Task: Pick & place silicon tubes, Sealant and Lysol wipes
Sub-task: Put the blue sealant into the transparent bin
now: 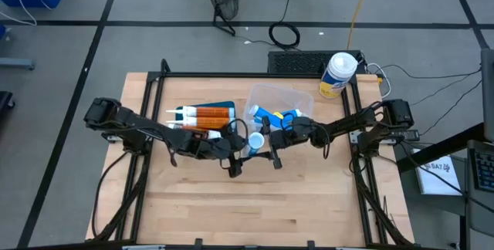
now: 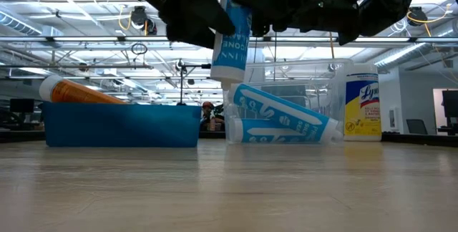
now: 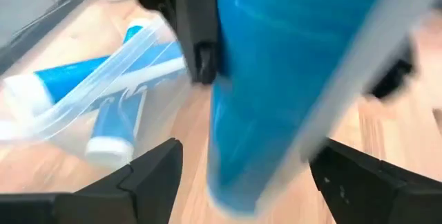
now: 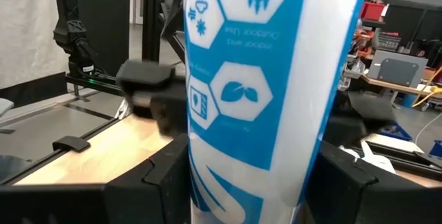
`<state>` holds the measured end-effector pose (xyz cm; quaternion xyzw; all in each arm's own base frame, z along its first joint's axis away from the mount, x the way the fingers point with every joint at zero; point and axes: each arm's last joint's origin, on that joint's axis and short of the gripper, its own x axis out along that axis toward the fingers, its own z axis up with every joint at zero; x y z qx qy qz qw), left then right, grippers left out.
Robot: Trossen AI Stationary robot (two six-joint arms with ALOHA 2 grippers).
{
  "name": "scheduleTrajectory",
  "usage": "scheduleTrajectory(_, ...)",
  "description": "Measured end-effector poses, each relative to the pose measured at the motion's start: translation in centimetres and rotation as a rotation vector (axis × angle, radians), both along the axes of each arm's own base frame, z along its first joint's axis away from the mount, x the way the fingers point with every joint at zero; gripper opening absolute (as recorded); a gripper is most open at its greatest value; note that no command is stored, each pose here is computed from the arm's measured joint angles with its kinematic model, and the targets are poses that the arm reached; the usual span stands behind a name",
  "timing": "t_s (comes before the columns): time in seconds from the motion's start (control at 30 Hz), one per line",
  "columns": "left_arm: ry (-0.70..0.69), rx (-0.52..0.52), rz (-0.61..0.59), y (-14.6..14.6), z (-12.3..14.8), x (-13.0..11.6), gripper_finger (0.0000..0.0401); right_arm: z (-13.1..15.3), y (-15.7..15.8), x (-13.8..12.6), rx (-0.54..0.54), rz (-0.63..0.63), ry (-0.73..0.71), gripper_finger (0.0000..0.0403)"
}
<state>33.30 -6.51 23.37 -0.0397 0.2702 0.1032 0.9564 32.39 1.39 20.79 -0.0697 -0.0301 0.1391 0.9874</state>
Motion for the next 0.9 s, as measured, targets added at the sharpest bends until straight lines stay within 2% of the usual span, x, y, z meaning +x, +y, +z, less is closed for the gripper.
scheduleTrajectory(0.17, -0.005, 0.020, -0.030, -0.2, 2.1, -1.8, 0.0307, -0.1, 0.0, 0.0, 0.000, 0.000, 0.008, 0.0209)
scheduleTrajectory(0.4, -0.136, 0.072, -0.078, -0.7, 4.9, -5.7, 0.0321, -0.1, 0.0, 0.0, -0.004, -0.001, 0.009, 0.0209)
scheduleTrajectory(0.53, -0.219, 0.068, -0.060, -0.3, 4.4, -8.7, 0.0326, -0.1, 0.0, 0.0, -0.003, -0.003, 0.015, 0.0209)
scheduleTrajectory(0.9, -0.469, 0.017, -0.073, 1.6, 0.8, -15.7, 0.0310, -0.1, 0.0, 0.0, -0.004, -0.005, 0.007, 0.0209)
